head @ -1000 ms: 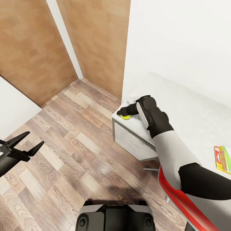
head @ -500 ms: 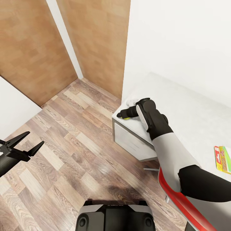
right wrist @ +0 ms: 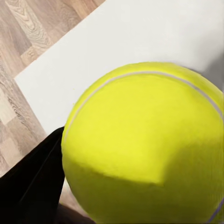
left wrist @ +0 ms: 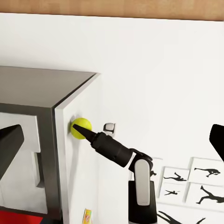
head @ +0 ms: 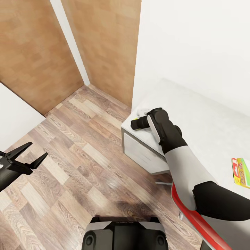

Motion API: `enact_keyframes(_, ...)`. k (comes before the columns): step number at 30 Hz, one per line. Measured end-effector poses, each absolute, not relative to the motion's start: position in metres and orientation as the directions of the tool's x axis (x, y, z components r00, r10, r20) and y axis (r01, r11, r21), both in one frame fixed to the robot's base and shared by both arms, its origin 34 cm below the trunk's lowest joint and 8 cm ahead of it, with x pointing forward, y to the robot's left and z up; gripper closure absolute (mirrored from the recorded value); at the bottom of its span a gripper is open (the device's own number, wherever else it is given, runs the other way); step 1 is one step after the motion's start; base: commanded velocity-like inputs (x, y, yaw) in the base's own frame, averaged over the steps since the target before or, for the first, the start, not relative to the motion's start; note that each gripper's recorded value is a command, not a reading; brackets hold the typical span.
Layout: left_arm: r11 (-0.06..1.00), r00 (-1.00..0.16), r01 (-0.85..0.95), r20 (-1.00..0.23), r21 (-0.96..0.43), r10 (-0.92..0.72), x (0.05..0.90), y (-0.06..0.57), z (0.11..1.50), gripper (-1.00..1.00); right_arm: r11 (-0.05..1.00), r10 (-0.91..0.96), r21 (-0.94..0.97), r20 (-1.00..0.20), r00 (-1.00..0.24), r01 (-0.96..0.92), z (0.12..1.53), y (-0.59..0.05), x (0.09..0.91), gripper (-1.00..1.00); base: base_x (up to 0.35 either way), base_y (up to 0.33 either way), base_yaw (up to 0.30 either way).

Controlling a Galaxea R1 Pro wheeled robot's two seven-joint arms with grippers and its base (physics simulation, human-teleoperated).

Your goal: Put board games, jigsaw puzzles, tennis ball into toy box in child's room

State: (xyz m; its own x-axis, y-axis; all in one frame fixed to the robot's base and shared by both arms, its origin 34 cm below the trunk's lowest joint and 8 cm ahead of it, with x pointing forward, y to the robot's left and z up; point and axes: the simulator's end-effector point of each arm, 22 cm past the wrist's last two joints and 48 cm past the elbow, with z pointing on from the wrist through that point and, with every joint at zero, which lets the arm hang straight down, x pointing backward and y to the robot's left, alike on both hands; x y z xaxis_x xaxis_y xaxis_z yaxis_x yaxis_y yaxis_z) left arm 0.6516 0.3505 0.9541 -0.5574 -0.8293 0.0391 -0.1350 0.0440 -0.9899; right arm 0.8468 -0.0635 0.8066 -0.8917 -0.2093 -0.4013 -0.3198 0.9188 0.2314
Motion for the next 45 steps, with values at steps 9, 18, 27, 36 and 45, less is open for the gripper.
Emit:
enact_keyframes(9,0.044,-0.557,-0.135,0.039,-0.99,-0.829,0.652,0.35,0.954,-1.0,0.919,-0.212,0.229,-0.399,-0.892,-0.32,0.806,-0.064,0.847,1.0,0.0,0.0,0.0)
enact_keyframes(18,0.044,-0.557,-0.135,0.039,-0.99,-0.829,0.652,0.35,0.954,-1.0,0.92,-0.214,0.225,-0.397,-0.893,-0.321,0.806,-0.065,0.848,1.0,0.0,0.0,0.0)
enact_keyframes(27,0.044,-0.557,-0.136,0.04,-0.99,-0.829,0.652,0.35,0.953,-1.0,0.918,-0.191,0.235,-0.443,-0.876,-0.319,0.823,-0.063,0.859,1.0,0.0,0.0,0.0)
enact_keyframes(36,0.043,-0.557,-0.134,0.039,-0.99,-0.829,0.653,0.35,0.954,-1.0,0.915,-0.136,0.205,-0.655,-0.743,-0.348,0.917,-0.064,0.898,1.0,0.0,0.0,0.0)
enact_keyframes(45,0.043,-0.558,-0.134,0.04,-0.99,-0.829,0.653,0.35,0.954,-1.0,0.918,-0.108,0.179,-0.745,-0.658,-0.354,0.962,-0.075,0.903,1.0,0.0,0.0,-0.001)
